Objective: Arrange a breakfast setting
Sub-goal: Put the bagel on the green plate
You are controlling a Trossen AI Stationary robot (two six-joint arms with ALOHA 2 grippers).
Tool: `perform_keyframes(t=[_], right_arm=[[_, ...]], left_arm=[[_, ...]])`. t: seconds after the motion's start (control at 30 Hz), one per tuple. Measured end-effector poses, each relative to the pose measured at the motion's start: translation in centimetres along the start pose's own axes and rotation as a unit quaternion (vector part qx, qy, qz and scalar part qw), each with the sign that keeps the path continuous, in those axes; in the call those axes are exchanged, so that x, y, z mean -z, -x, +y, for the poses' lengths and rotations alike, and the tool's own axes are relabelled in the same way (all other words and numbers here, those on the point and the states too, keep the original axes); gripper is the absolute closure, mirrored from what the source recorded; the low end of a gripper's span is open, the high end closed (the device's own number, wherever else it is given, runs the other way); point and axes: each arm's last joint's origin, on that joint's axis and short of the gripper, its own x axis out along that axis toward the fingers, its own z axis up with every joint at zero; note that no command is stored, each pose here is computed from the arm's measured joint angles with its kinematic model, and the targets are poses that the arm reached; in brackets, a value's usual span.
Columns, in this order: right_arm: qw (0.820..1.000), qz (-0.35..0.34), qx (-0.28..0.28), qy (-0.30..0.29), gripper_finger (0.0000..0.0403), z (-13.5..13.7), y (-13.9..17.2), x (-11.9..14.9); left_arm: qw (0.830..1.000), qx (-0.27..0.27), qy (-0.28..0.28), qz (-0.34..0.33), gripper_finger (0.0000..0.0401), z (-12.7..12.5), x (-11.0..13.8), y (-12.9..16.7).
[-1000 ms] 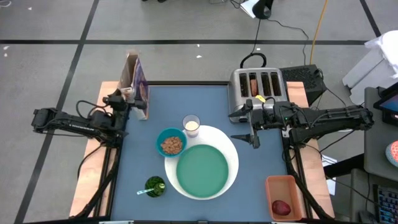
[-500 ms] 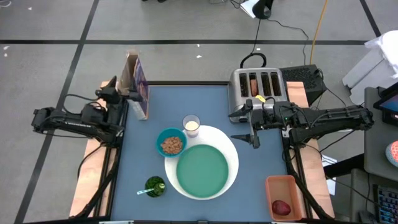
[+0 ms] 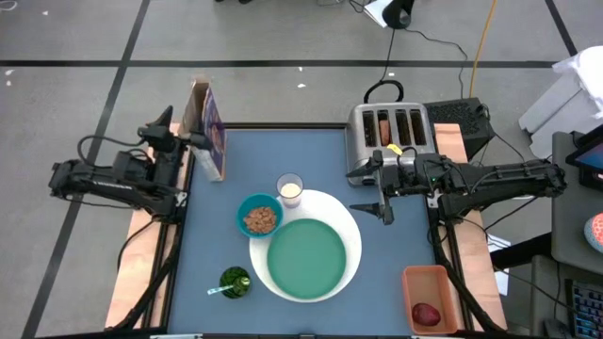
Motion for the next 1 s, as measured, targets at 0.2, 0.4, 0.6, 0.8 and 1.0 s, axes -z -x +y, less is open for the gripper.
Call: perform_keyframes(t=[0.2,0.4,0.6,0.8,1.0], right_arm=[[0.999,-0.006,0.022,-0.024,0.0018,-0.1,0.0,-0.1],[0.991,-0.01,0.113,-0.067,0.0019,-0.7,0.1,-0.1],[0.982,-0.021,0.164,-0.095,0.0019,-0.9,0.3,-0.3],[0.966,-0.055,0.231,-0.1,0.0019,-1.4,1.1,-3.0],[0.93,-0.038,0.354,-0.094,0.0019,-2.5,2.5,-4.7]], left_arm=[[0.999,0.037,-0.004,-0.009,0.0009,-0.1,-1.6,0.5],[0.996,0.086,0.019,-0.006,0.0009,-0.4,-2.6,1.6],[0.978,0.206,0.021,-0.005,0.0009,-2.0,-2.2,4.0],[0.935,0.354,0.024,-0.022,0.0009,-3.8,-1.4,6.9],[0.912,0.408,0.042,0.008,0.0009,-4.8,-0.5,8.9]])
